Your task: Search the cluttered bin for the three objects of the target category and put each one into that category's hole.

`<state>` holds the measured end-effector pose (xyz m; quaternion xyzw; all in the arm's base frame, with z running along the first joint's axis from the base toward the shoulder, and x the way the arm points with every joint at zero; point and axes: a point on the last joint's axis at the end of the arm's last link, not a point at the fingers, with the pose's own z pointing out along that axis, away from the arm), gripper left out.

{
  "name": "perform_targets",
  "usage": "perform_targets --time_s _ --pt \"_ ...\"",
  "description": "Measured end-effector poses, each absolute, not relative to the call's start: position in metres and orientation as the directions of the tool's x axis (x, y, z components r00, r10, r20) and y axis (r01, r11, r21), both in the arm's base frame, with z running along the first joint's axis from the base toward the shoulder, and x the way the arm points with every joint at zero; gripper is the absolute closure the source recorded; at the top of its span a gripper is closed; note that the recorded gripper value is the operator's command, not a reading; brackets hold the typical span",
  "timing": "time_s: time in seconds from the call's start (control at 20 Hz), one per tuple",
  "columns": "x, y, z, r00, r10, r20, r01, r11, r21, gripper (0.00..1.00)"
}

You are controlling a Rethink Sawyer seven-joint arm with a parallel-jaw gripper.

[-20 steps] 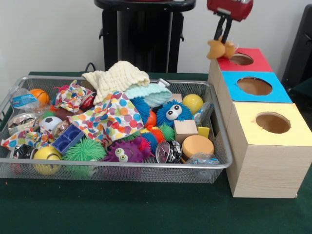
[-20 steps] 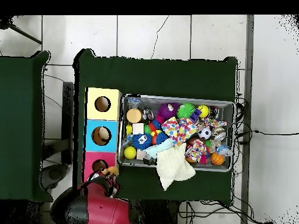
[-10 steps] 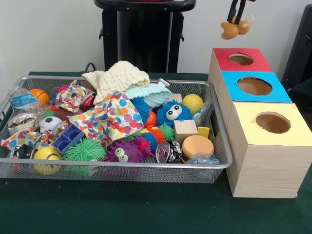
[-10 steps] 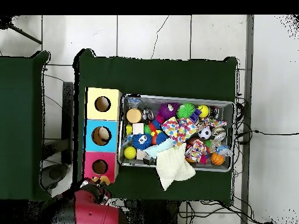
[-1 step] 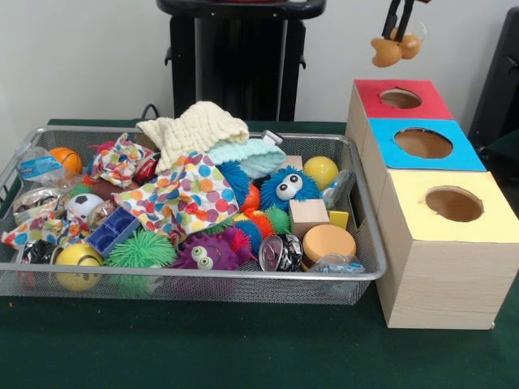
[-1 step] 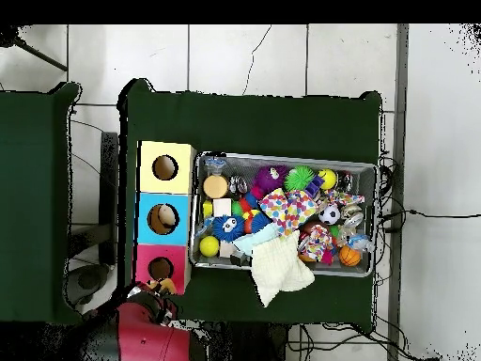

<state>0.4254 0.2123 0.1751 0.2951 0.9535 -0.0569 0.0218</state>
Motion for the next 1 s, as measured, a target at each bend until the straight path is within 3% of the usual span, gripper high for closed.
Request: perform_targets --time_s 1.0 --pt "0.421 0.225 0.11 -0.859 0.48 -0.178 0.505 0.851 -0.141 1.0"
